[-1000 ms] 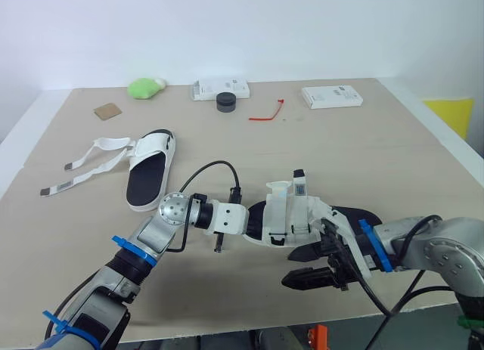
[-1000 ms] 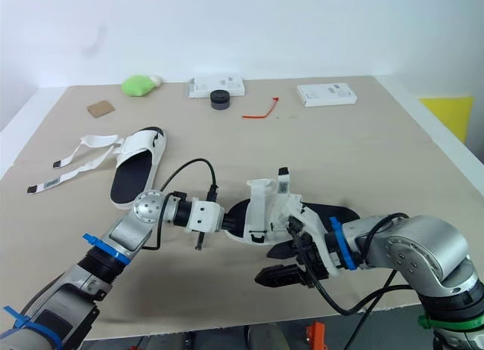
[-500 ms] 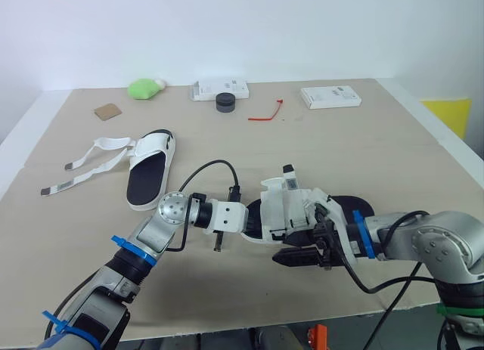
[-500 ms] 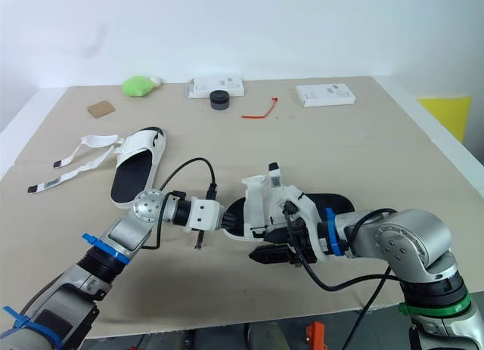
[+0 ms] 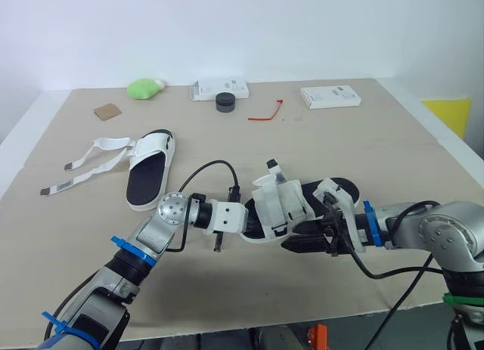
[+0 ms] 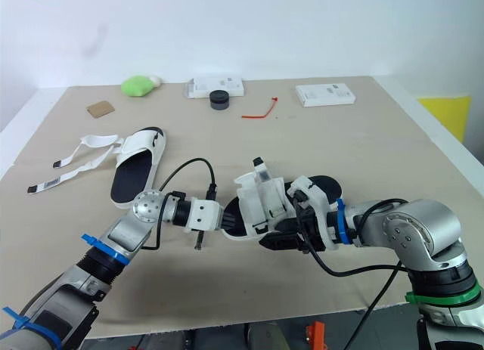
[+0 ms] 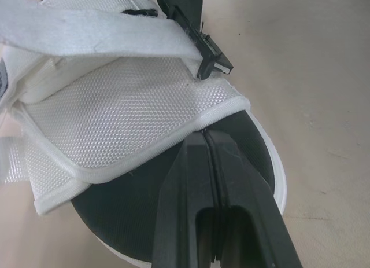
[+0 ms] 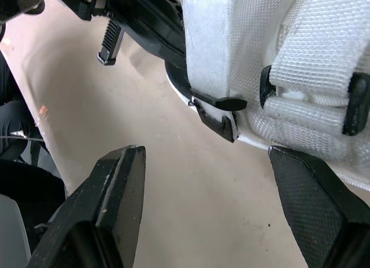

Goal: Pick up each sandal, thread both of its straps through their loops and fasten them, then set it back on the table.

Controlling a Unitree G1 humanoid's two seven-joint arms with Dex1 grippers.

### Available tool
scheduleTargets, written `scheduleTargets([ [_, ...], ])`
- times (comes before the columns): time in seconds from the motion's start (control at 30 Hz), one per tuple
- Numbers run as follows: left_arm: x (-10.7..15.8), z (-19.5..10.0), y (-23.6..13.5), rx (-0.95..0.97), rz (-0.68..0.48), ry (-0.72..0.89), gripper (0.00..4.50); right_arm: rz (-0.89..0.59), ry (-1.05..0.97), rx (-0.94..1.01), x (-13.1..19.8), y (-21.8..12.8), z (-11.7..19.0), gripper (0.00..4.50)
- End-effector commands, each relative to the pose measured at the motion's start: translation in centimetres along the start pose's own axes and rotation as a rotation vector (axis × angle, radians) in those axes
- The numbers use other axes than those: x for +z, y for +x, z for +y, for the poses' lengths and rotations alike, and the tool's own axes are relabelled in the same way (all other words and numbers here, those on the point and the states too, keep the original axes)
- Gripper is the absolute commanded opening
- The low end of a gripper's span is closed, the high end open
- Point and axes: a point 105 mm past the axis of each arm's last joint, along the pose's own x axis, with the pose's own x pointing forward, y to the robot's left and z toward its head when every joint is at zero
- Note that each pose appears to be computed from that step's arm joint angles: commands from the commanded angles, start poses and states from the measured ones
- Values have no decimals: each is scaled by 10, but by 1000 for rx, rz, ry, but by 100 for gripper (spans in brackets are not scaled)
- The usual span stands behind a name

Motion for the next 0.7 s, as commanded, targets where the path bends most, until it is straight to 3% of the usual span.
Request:
scheduleTargets([
  [0.03,-21,-23,5,-82,71,-72,0,-68,-21,13,13,-1,6,368],
  [0.27,-21,-23,5,-83,71,-76,0,-111,-32,148,18,-3,32,368],
  [0.4,-21,-23,6,-82,71,-75,0,-144,23,78,25,-9,13,368],
  [0.7,-22,-23,6,-78,73,-75,0,-132,19,83,23,-4,15,368],
])
